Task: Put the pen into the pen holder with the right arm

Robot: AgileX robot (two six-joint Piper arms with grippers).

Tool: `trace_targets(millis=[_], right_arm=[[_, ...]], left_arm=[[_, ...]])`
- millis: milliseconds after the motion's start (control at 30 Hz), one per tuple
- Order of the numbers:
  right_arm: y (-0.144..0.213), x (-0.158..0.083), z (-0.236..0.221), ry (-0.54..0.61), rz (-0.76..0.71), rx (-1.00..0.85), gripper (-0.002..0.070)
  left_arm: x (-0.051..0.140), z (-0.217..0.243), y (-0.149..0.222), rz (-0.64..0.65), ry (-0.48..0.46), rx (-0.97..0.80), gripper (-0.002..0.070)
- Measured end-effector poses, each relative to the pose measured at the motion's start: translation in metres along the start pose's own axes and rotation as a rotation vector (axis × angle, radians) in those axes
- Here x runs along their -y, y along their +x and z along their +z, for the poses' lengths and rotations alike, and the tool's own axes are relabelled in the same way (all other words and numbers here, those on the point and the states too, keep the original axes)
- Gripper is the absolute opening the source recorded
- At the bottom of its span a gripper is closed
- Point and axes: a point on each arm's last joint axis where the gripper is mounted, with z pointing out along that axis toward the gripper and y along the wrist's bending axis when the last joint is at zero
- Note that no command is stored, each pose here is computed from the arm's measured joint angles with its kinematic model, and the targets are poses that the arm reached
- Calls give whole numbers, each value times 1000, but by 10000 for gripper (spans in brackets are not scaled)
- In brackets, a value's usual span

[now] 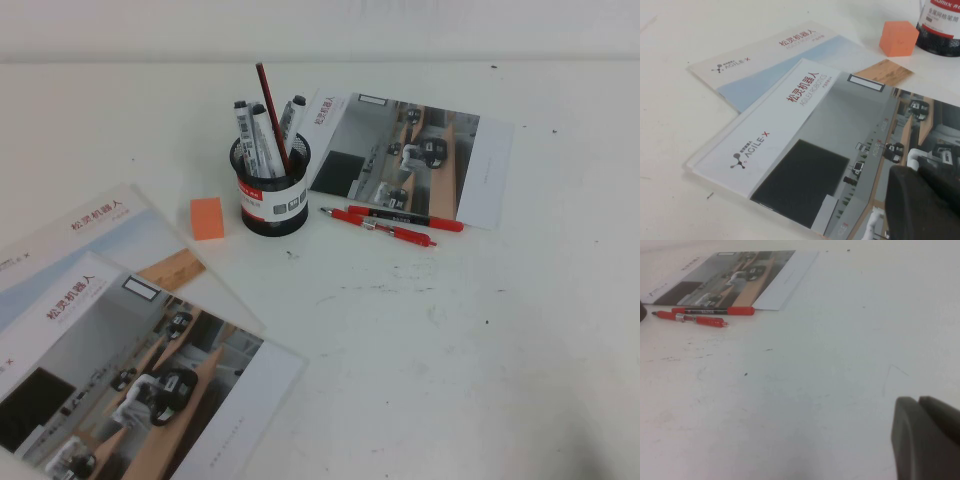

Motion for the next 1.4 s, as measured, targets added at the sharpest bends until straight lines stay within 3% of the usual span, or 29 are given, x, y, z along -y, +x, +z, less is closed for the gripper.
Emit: trace_targets(millis=[800, 933, 1200, 1400], right_arm=[[0, -1, 0, -13, 36, 5, -20], [-7, -5, 0, -65, 195, 73, -20], [-25, -9, -4, -229, 957, 211, -20], [-29, -4, -5, -204, 985, 274, -20]], left_arm=[[0, 0, 0, 0, 0, 0, -1], [0, 0, 0, 0, 0, 0, -1], [0, 0, 0, 0, 0, 0, -1], [0, 0, 0, 0, 0, 0, -1]])
